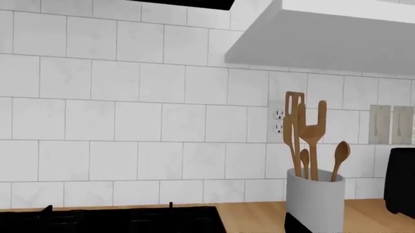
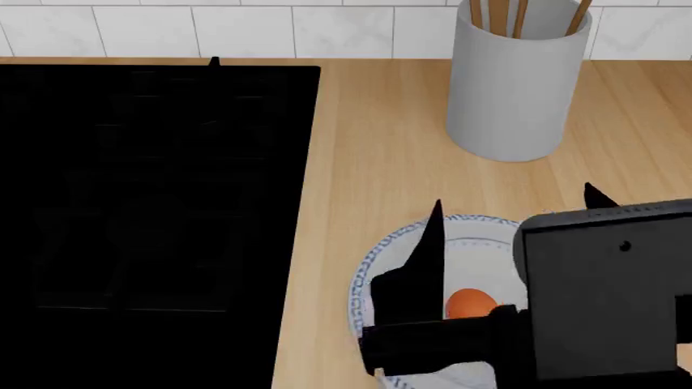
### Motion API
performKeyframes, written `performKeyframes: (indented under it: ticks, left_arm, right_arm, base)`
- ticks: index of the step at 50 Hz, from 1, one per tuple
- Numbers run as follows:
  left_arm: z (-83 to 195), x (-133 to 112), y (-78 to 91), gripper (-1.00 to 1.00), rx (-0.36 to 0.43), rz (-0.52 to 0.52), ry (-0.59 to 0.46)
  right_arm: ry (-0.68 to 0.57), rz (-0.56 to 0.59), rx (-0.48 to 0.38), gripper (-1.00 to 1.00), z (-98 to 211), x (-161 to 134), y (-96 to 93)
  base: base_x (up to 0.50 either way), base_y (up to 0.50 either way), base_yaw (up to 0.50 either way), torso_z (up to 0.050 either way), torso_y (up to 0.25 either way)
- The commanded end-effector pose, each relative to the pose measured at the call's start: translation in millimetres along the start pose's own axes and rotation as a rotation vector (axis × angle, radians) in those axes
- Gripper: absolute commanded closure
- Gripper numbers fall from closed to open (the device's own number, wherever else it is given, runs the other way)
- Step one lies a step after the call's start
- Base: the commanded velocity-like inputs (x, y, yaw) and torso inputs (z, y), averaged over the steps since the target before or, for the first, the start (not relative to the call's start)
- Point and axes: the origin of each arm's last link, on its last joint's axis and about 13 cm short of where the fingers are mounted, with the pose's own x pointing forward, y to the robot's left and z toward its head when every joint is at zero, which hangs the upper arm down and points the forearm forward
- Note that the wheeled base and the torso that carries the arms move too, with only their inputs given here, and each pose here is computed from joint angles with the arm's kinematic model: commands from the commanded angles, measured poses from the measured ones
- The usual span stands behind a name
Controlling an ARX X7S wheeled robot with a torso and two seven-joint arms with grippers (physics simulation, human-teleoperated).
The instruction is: Pick the egg from the plate and place it in the pan.
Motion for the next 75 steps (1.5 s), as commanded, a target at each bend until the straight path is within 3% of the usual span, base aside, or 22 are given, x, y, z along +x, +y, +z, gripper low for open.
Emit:
performKeyframes:
  ticks: [1, 13, 17, 21, 23, 48, 75]
  left_arm:
    - [-2.1, -0.3, -0.9, -1.0, -0.002, 0.001, 0.006]
    - [-0.4, -0.2, 2.0, -1.0, 0.009, 0.019, 0.006]
    - [-2.9, -0.4, 0.6, -1.0, 0.01, 0.015, 0.012]
    - [-3.6, -0.6, 0.0, -1.0, 0.011, 0.01, 0.014]
    - [-2.6, -0.4, 0.2, -1.0, 0.007, 0.011, 0.011]
    - [-4.0, -0.2, 3.1, -1.0, 0.004, 0.054, -0.003]
    - [-6.7, -1.2, 1.9, -1.0, 0.005, 0.045, 0.009]
  right_arm:
    - [0.19, 0.037, -0.035, -1.0, 19.9, 10.3, -15.1]
    - [0.319, 0.162, -0.128, -1.0, 37.3, 23.0, -33.5]
    - [0.354, 0.227, -0.106, -1.0, 49.2, 26.0, -39.8]
    - [0.371, 0.211, -0.141, -1.0, 54.0, 29.0, -42.4]
    - [0.385, 0.25, -0.097, -1.0, 56.9, 29.9, -43.2]
    - [0.556, 0.305, -0.176, -1.0, 35.0, 49.4, -45.9]
    - [0.6, 0.294, -0.215, -1.0, 14.9, 67.0, -41.8]
  base:
    - [0.0, 0.0, 0.0, 0.0, 0.0]
    - [0.0, 0.0, 0.0, 0.0, 0.0]
    - [0.0, 0.0, 0.0, 0.0, 0.0]
    - [0.0, 0.0, 0.0, 0.0, 0.0]
    - [0.0, 0.0, 0.0, 0.0, 0.0]
    - [0.0, 0.0, 0.0, 0.0, 0.0]
    - [0.0, 0.0, 0.0, 0.0, 0.0]
